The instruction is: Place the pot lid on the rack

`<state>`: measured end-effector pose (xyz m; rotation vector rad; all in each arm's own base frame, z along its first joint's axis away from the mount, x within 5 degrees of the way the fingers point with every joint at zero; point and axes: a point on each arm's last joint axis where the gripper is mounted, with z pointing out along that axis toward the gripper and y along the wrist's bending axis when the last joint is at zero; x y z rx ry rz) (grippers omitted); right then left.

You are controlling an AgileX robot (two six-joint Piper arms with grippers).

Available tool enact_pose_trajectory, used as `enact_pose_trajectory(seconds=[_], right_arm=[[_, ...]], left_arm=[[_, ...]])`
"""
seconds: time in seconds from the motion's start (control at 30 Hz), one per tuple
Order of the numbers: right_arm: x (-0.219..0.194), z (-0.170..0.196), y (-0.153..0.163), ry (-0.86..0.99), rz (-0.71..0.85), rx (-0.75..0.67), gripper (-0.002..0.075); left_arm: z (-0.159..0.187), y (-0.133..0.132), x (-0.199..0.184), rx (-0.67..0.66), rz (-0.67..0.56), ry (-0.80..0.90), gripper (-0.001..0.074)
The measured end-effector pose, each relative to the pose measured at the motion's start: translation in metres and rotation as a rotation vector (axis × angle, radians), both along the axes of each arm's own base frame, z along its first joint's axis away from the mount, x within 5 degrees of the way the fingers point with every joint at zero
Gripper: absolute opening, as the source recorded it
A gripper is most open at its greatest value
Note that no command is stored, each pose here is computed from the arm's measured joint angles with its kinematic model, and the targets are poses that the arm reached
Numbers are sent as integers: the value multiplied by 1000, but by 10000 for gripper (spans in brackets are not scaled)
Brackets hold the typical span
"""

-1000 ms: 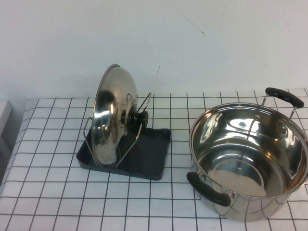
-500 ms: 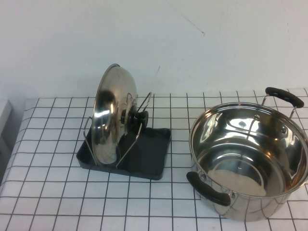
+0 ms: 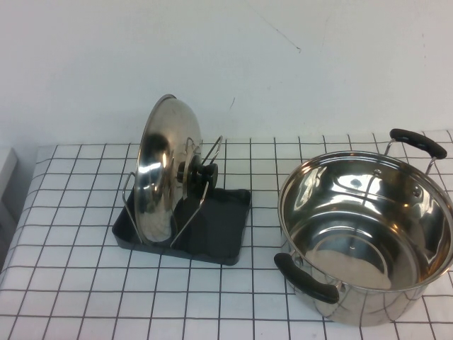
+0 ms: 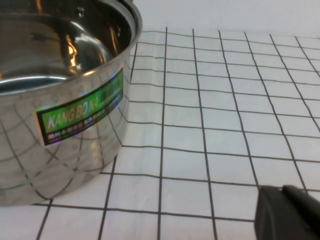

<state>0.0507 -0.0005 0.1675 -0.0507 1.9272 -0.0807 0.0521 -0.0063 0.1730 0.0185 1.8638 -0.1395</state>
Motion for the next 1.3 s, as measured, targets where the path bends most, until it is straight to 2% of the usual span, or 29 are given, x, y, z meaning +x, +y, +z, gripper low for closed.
enact_pose_trajectory(seconds=[1.3], right_arm=[[0, 0, 0, 5, 9, -28, -1]], left_arm=[[0, 0, 0, 0, 0, 0, -2]])
